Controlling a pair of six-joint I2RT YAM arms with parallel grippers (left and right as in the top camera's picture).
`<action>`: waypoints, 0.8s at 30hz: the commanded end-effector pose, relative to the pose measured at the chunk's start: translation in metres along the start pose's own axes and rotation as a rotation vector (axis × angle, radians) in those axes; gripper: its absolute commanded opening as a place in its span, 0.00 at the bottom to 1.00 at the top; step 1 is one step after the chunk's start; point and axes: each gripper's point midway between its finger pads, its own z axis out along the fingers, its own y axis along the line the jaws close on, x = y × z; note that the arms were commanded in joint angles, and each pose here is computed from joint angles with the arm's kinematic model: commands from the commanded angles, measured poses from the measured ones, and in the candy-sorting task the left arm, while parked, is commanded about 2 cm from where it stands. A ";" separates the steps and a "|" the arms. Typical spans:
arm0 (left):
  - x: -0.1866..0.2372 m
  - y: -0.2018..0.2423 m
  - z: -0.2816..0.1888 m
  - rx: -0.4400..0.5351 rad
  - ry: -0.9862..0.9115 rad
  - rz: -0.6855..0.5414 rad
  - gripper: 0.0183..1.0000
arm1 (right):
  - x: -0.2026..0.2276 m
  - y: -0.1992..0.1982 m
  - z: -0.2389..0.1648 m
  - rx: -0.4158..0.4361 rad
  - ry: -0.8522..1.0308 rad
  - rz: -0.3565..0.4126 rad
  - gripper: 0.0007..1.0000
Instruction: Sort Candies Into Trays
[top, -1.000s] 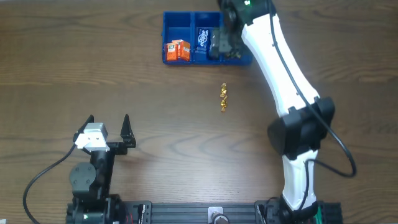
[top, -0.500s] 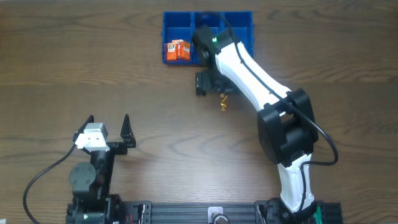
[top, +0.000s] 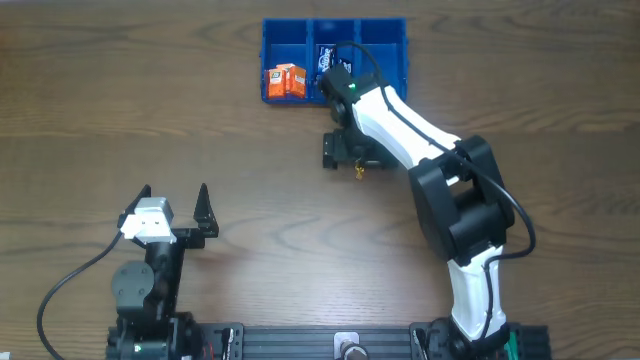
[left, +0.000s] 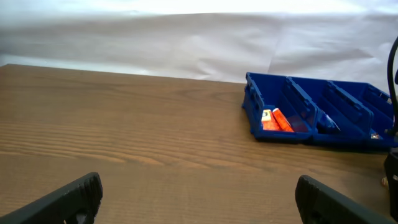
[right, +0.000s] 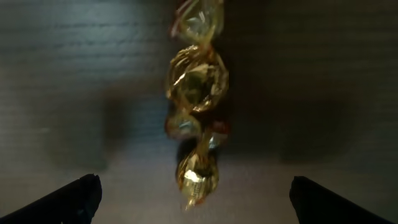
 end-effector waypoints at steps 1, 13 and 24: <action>0.017 0.000 0.001 0.009 0.051 -0.015 1.00 | 0.000 -0.006 0.010 0.005 0.006 0.043 0.99; 0.017 0.000 0.001 0.010 0.051 -0.015 1.00 | -0.004 -0.004 0.014 -0.007 -0.014 0.046 0.65; 0.017 0.000 0.001 0.009 0.051 -0.015 1.00 | 0.000 -0.006 0.014 0.006 0.000 0.041 0.50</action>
